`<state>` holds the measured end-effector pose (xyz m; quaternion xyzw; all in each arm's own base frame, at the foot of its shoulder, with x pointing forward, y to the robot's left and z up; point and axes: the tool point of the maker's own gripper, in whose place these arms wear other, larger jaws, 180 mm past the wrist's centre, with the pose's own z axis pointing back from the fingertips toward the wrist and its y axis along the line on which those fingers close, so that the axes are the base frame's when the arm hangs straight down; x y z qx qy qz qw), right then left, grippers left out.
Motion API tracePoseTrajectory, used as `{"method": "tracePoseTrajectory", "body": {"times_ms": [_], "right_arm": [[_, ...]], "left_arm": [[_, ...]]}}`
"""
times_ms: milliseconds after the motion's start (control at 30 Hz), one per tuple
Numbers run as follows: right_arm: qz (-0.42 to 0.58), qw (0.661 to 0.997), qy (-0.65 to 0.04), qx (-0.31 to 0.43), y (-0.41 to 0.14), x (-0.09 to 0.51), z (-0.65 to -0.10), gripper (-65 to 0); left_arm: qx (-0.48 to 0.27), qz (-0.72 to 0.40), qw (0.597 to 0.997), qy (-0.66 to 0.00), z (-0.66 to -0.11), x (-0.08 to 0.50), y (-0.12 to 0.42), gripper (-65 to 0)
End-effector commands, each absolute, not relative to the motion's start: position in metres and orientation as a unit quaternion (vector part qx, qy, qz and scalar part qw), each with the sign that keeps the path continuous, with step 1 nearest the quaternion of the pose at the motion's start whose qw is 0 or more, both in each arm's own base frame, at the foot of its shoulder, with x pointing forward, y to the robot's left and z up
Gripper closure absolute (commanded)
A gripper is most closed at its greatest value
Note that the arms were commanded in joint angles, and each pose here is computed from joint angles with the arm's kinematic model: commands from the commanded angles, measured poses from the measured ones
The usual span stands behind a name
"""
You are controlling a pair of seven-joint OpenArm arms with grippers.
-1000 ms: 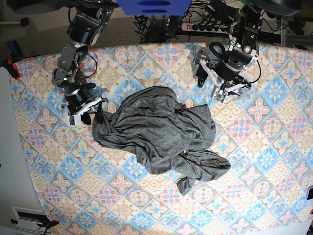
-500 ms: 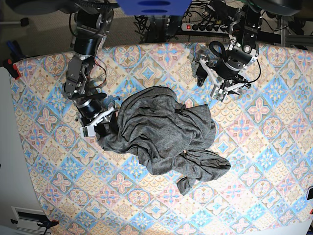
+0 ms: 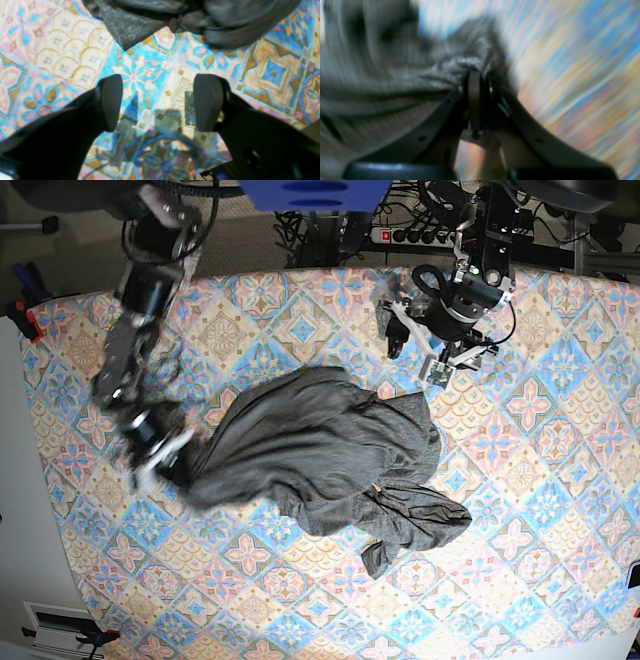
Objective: Layout the t-shirt on the table in an organized manner, then fold the t-shirt properly
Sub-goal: 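Grasp another shirt edge with the left gripper while the right holds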
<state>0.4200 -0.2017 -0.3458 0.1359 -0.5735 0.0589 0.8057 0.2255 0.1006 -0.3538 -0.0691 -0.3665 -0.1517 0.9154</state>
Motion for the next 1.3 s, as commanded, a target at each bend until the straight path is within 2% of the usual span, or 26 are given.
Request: {"method": "tracePoseTrajectory", "body": {"times_ms": [0,167,267,467,633,800,900,1033,1133,1267], "right_arm": [[0.04,0.778,-0.615,0.123,-0.224,0.433,-0.313,0.0],[-0.037,0.737,-0.668,0.094,-0.278,0.446,-0.271,0.0],[-0.051,0.732,-0.675,0.082,-0.295,0.443,-0.265,0.0],[-0.053,0.733,-0.673,0.081,-0.296,0.441,-0.267,0.0],[-0.055,0.756,-0.648,0.079,-0.296,0.421,-0.297,0.0],[-0.055,0.758,-0.645,0.079,-0.296,0.419,-0.3,0.0],[-0.055,0.758,-0.645,0.078,-0.296,0.419,-0.3,0.0],[-0.056,0.768,-0.633,0.077,-0.296,0.409,-0.313,0.0],[-0.057,0.774,-0.626,0.077,-0.296,0.403,-0.321,0.0],[-0.052,0.772,-0.63,0.07,-0.297,0.401,-0.315,0.0]], "left_arm": [[-0.069,-0.152,0.909,-0.382,-0.346,0.23,0.1,-42.8],[-0.08,-0.163,0.907,-0.379,-0.347,0.227,0.09,-42.8],[-0.089,-0.171,0.907,-0.374,-0.349,0.224,0.082,-42.8],[-0.089,-0.177,0.9,-0.389,-0.343,0.237,0.078,-42.8],[-0.082,-0.186,0.889,-0.41,-0.333,0.263,0.076,-42.8],[-0.06,-0.287,0.874,-0.387,-0.333,0.279,0.045,-43.3],[-0.018,-0.342,0.865,-0.368,-0.348,0.298,0.032,-42.8],[0.003,-0.35,0.865,-0.36,-0.358,0.332,0.023,-42.6],[0.002,-0.343,0.868,-0.359,-0.358,0.349,0.015,-39.8],[-0.012,-0.339,0.868,-0.362,-0.355,0.355,-0.002,-31.8]]}}
